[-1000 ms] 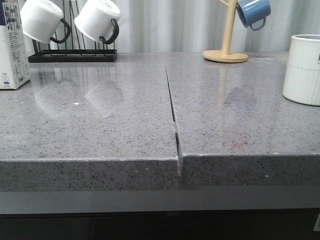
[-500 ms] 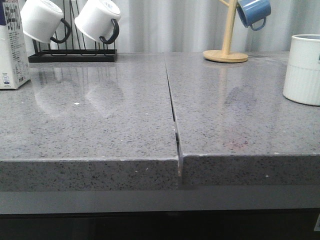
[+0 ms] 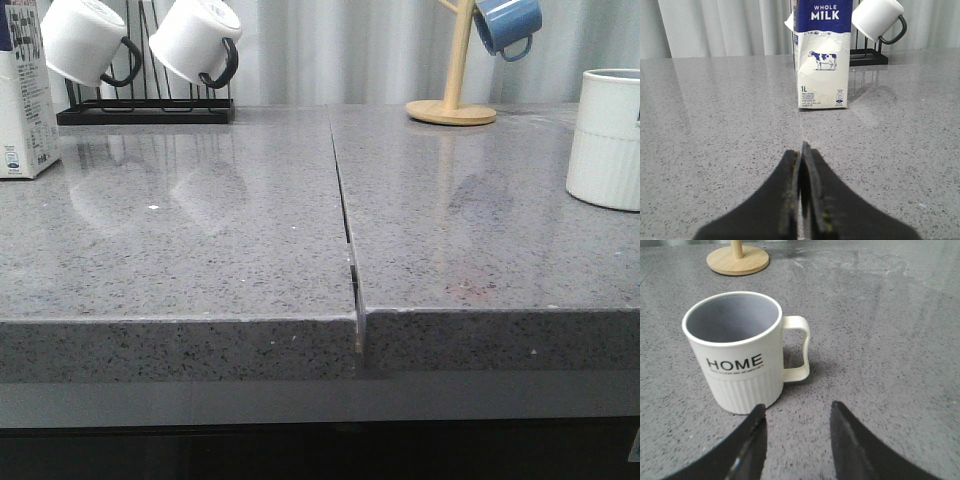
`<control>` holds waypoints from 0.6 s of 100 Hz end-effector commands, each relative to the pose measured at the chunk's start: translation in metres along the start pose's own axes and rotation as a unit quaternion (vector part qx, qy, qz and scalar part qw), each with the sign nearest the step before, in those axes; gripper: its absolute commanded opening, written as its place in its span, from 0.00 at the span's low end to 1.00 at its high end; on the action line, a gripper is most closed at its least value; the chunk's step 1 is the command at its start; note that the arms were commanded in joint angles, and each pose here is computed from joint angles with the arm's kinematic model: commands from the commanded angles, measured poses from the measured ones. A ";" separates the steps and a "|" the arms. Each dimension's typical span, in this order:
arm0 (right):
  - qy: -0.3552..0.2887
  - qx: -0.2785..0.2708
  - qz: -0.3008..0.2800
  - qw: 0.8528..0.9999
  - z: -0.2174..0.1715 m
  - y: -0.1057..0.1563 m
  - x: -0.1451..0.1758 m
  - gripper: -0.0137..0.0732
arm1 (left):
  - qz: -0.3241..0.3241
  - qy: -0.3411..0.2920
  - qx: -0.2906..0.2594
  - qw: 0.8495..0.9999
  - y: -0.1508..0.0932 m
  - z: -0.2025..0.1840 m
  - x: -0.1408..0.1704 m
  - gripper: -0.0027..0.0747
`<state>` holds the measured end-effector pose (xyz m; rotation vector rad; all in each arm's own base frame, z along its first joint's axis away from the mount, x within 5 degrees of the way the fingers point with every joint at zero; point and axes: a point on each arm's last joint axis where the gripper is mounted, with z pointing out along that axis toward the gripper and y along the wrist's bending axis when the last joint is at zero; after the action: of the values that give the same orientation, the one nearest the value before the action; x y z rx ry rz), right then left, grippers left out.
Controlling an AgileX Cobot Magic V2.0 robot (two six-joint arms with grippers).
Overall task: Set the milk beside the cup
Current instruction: 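Move the right gripper toward the white HOME mug's handle, then grasp the white HOME mug by its handle with the right gripper and lift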
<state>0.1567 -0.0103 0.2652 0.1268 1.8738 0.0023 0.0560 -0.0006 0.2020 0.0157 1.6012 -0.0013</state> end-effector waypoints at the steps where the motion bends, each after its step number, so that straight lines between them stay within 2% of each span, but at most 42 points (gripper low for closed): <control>1: -0.070 -0.005 -0.010 0.997 0.013 0.001 -0.020 0.53 | -0.009 -0.035 0.000 0.999 0.000 0.000 0.005 0.01; 30: -0.081 0.009 -0.003 0.997 0.058 -0.009 -0.009 0.53 | -0.009 -0.035 0.000 0.999 0.000 0.000 0.005 0.01; 60: -0.112 0.004 0.000 0.994 0.088 -0.011 -0.001 0.53 | -0.009 -0.035 0.000 0.999 0.000 0.000 0.005 0.01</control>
<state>0.2284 -0.0253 0.2190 0.1547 1.8147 -0.0142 0.0560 -0.0006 0.2020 0.0157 1.6012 -0.0013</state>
